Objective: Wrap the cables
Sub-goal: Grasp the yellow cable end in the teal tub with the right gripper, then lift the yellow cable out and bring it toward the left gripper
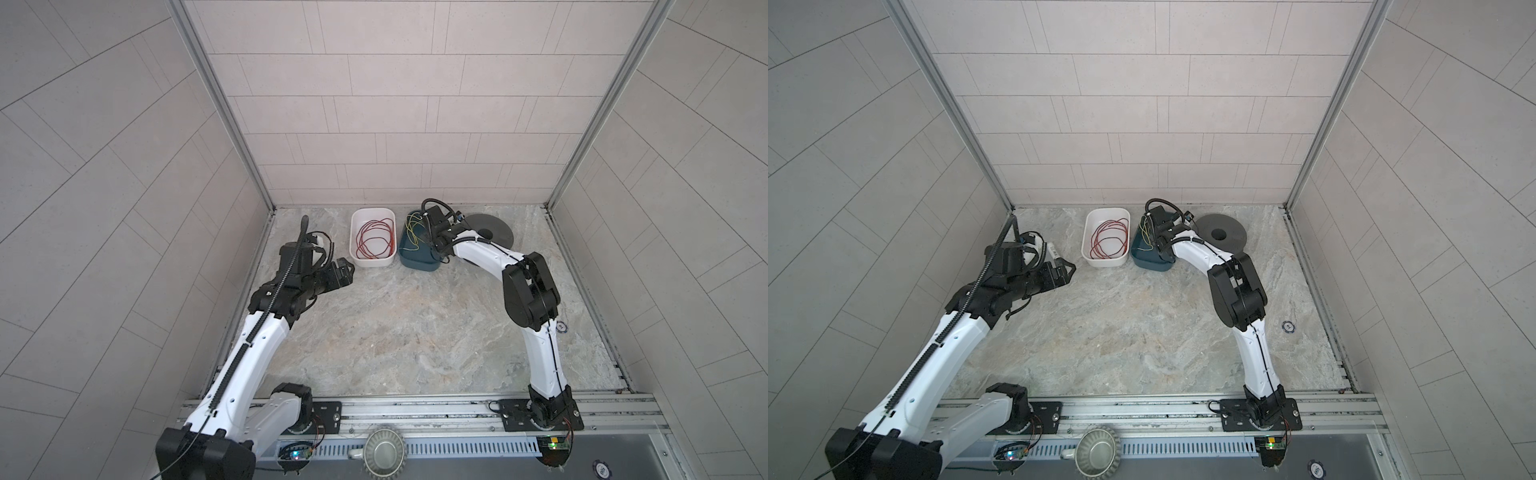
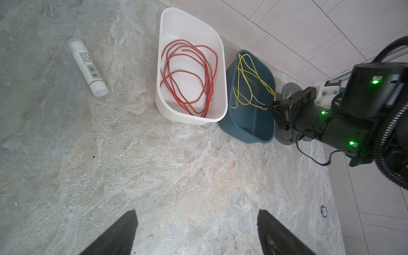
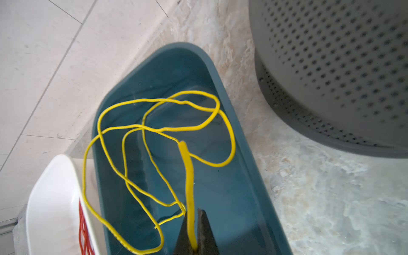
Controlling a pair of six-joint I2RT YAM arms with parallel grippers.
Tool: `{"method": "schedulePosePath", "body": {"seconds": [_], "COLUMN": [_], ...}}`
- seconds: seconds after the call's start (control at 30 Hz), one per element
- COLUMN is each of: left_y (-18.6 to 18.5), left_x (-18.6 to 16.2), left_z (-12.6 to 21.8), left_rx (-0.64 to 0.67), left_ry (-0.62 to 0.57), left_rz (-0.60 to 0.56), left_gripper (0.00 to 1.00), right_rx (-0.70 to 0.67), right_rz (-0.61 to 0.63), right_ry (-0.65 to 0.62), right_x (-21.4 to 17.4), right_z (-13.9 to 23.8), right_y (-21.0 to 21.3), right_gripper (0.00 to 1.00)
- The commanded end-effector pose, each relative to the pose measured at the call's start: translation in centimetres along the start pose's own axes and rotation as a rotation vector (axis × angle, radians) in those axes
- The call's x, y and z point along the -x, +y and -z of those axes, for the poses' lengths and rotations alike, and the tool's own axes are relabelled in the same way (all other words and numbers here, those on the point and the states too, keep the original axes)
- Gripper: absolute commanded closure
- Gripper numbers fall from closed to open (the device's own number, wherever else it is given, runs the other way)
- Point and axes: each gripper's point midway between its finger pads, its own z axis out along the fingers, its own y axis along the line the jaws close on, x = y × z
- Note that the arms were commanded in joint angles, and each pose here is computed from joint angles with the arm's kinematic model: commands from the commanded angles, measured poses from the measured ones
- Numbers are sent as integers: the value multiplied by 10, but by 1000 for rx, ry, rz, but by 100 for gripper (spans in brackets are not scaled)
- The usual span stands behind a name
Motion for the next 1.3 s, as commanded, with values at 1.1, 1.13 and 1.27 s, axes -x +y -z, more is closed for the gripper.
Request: {"method": "schedulePosePath", "body": {"seconds": [1.1, 1.13, 1.27], "left_y": [-79, -78, -74], "left_x": [21, 20, 12], "left_z": [11, 9, -2], "left_rx": [-354, -350, -341], "left_ry": [0, 11, 56], "left_rz": [59, 60, 63], "left_gripper": [26, 27, 31], "right_rx": [597, 610, 668], "right_rz": [453, 485, 579], "right_ry": [174, 196, 278], "right_x": [-4, -12, -42], "right_z": [209, 210, 213], "right_y": [15, 10, -10], "right_gripper": [100, 100, 100]}}
